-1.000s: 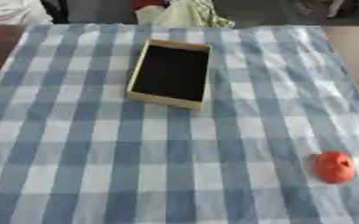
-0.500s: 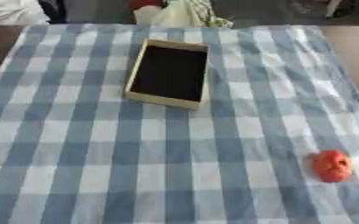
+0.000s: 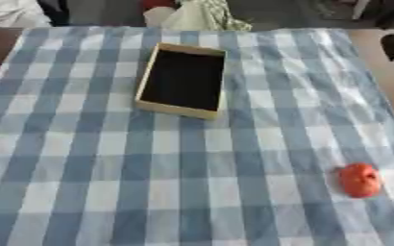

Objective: Pick up objects on the table and place them in the box.

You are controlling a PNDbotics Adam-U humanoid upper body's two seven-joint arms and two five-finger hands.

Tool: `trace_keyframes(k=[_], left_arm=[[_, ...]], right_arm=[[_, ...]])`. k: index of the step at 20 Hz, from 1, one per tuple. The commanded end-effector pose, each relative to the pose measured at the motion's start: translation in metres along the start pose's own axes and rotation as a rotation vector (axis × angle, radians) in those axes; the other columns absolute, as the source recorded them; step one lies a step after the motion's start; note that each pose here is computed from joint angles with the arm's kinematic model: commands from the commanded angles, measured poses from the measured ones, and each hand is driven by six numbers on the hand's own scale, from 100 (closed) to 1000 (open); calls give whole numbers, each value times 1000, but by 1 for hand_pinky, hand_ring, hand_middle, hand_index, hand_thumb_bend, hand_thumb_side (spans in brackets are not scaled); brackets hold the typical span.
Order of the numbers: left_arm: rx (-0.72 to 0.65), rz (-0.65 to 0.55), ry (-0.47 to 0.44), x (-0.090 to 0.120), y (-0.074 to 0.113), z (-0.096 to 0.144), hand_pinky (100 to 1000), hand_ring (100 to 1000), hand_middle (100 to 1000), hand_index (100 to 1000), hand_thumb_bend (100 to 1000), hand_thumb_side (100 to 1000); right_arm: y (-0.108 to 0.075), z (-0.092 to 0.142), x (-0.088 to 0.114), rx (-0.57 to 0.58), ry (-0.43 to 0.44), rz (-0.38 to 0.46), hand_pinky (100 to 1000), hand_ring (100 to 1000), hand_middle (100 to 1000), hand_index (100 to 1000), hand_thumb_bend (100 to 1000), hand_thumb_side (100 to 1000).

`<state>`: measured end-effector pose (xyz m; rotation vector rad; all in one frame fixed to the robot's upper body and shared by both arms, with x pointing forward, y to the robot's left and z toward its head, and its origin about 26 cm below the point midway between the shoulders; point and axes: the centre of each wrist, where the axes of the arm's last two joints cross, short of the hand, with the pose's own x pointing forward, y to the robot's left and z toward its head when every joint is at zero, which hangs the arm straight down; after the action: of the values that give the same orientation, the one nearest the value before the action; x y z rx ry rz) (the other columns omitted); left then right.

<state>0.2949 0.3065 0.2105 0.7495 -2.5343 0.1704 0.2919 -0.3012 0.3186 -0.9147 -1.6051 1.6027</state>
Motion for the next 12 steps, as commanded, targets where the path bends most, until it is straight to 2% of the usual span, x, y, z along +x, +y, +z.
trace_keyframes(k=[1,7,12], left_arm=[[-16,-7,-38,5,4,-8,740,761,706,818,562,665],[-17,-8,-38,5,4,-8,740,762,706,818,560,665],[-18,-10,-39,5,4,-8,740,762,706,818,560,665]], right_arm=[[-8,4,2,36,-4,35,823,831,747,846,100,893],[1,5,0,110,-3,17,828,843,763,864,100,874],[10,8,-5,161,-1,9,834,851,773,880,100,792]])
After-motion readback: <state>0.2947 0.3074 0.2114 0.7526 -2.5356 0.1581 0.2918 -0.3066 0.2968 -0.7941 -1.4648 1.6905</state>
